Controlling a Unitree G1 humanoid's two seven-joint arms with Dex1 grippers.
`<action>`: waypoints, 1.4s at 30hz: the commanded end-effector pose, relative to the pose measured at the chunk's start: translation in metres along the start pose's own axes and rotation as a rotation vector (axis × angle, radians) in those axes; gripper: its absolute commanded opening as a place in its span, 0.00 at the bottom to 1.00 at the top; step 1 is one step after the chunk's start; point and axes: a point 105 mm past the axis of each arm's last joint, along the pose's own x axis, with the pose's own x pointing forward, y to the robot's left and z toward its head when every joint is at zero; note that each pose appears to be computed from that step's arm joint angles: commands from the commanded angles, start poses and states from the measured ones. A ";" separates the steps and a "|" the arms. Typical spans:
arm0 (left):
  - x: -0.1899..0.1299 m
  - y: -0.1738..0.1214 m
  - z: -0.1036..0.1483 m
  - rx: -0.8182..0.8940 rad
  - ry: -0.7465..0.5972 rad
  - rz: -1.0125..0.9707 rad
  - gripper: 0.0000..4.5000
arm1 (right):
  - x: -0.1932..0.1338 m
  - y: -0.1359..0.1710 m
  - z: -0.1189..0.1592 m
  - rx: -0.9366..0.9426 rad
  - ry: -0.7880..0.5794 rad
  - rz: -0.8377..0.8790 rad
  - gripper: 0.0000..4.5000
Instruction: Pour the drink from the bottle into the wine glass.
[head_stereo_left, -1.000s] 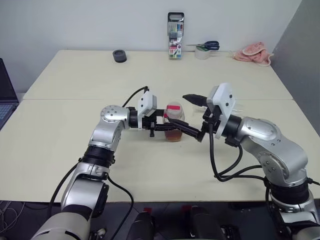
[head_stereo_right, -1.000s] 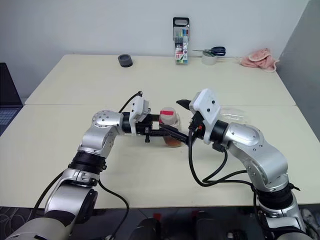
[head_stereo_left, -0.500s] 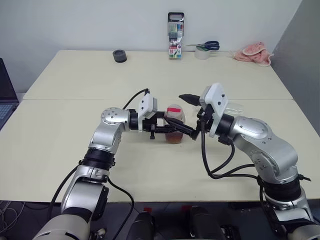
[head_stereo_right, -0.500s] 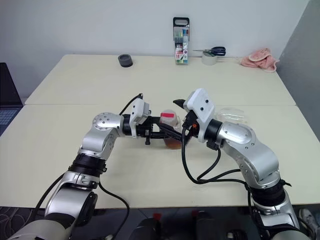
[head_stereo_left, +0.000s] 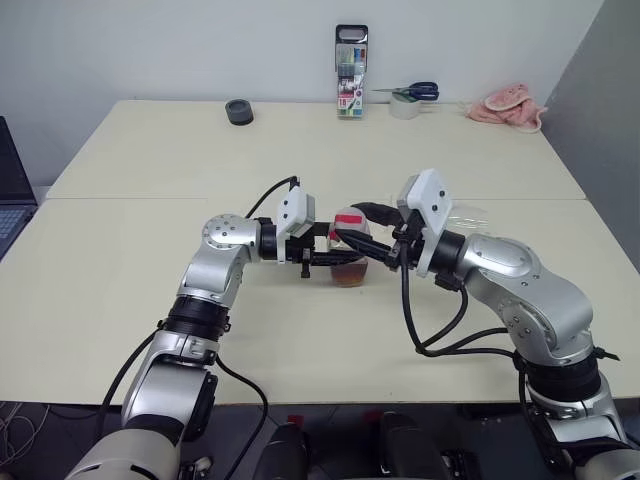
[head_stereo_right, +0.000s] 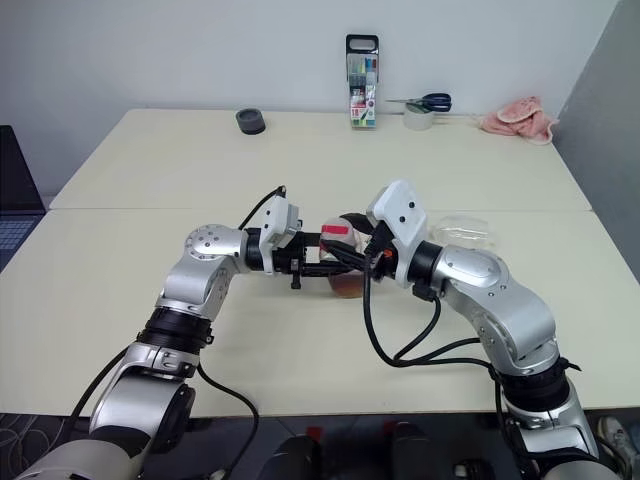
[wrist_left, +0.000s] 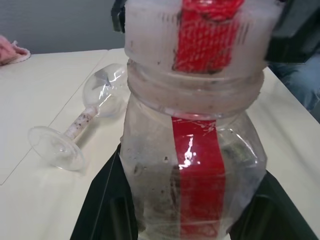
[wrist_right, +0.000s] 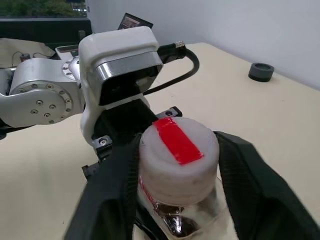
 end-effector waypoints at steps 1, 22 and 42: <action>0.001 -0.001 0.016 0.059 -0.035 -0.004 0.38 | -0.002 0.003 0.015 -0.076 -0.041 0.008 0.40; -0.020 0.009 0.009 -0.014 -0.041 0.166 0.37 | -0.073 -0.028 -0.019 0.106 -0.062 -0.308 0.38; -0.110 0.066 0.000 -0.031 -0.007 0.721 0.37 | -0.136 -0.009 -0.168 0.191 0.464 -0.318 1.00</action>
